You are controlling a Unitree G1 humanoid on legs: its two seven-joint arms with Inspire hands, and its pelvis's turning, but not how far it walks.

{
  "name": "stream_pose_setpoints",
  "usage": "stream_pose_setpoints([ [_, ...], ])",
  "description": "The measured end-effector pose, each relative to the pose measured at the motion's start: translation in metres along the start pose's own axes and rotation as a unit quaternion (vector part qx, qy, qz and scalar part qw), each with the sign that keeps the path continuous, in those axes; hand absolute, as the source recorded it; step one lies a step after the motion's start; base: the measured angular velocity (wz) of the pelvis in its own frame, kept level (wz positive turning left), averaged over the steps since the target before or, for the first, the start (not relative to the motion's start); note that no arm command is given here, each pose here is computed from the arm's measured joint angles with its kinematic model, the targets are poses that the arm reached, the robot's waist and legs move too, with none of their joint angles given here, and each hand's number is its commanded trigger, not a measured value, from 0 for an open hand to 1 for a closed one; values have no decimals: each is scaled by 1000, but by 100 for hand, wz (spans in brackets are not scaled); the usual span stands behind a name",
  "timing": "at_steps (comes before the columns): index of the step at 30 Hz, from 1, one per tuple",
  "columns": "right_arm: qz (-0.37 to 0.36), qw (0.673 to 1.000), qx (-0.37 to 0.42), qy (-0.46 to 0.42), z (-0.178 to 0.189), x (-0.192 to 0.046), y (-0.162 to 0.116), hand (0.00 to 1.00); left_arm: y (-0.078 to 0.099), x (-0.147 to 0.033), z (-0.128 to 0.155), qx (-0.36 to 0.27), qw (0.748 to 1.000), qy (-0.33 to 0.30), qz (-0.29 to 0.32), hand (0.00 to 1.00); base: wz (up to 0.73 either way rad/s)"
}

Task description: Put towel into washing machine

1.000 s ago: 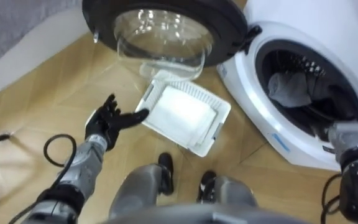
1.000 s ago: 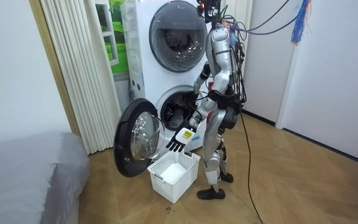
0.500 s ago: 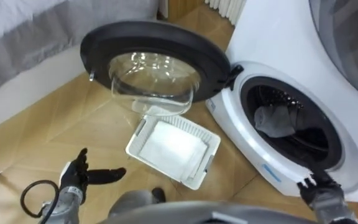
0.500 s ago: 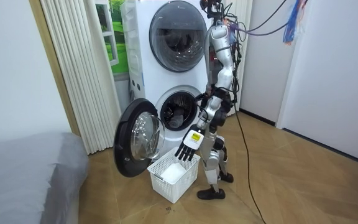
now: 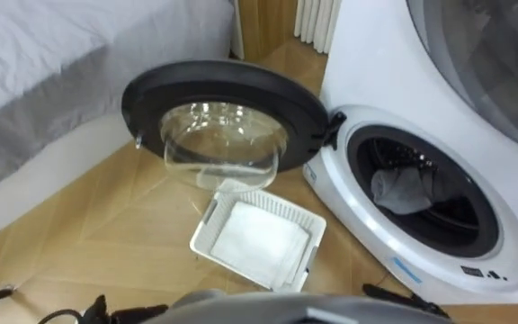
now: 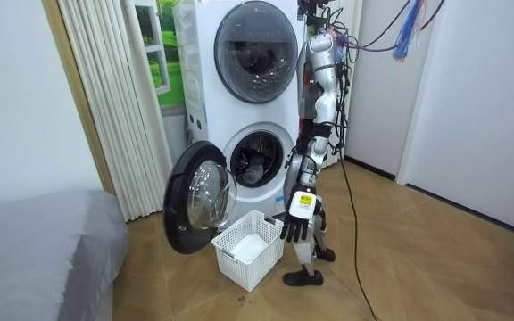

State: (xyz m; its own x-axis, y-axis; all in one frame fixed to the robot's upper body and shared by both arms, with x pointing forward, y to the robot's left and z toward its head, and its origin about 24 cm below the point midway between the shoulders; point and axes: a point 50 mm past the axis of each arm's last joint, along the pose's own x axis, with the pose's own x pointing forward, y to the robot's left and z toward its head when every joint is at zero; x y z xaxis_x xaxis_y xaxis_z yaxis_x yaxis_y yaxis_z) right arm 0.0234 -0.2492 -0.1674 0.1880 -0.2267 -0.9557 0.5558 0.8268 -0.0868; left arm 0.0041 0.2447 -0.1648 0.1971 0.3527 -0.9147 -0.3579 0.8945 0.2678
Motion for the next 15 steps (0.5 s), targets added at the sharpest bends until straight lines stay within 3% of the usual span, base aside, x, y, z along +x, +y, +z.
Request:
stream_pose_setpoints([
  [15,22,993,-113,41,-8,1,10,0,-5,1,0,35,999,28,-2,0,0],
])
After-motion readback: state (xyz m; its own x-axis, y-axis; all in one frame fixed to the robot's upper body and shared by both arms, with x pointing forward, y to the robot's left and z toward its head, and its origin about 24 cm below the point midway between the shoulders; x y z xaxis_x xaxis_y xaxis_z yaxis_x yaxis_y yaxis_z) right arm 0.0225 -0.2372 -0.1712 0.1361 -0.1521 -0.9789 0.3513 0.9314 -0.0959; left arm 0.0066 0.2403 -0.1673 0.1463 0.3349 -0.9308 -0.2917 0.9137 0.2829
